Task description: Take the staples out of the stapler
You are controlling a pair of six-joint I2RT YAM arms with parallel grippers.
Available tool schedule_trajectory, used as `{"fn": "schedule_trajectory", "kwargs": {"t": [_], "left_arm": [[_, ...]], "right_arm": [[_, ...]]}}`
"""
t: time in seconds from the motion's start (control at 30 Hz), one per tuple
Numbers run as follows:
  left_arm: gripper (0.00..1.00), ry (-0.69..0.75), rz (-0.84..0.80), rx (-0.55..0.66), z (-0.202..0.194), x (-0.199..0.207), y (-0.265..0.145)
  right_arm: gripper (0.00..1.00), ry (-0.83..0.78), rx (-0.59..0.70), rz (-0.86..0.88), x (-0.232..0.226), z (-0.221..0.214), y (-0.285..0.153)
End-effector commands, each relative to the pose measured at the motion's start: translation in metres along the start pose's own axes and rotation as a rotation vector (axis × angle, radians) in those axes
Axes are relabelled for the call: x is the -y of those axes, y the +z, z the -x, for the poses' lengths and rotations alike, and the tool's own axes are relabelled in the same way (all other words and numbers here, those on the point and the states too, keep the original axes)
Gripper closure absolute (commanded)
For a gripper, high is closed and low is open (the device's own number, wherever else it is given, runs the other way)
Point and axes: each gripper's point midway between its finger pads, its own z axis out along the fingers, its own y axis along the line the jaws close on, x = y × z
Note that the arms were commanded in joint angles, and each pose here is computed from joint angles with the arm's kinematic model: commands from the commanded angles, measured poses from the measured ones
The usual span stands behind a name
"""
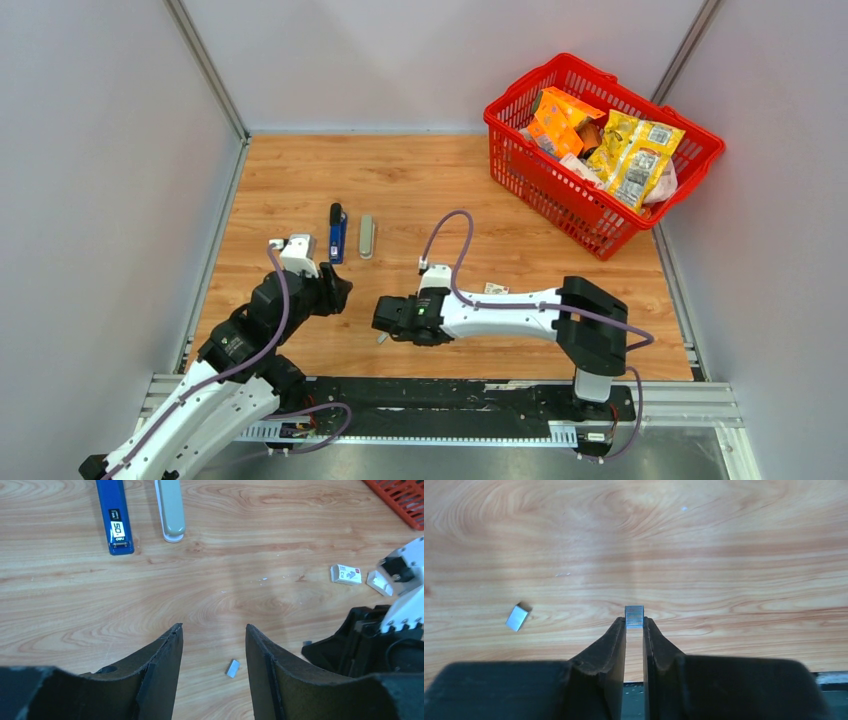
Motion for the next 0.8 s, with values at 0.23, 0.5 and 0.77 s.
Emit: {"fn": "schedule_trajectory", "kwargs": {"t": [0.23,0.5,0.77], "left_arm": [[0.43,0.003,-0.011,0.036,0.017,0.007,-0.002],[0.43,0.008,-0.014,0.025,0.016,0.009,0.002],[0.43,0.02,-0.031,0.021,0.019,0.013,0.002]], "right_arm": [[0.82,0.104,0.138,-0.09,0.075,0.058,-0.013],[0.8,0.188,0.153,-0.15,0.126,0.075,-0.009],[0.8,0.285,0.176,-0.241,0.174,0.089,0.0]]}}
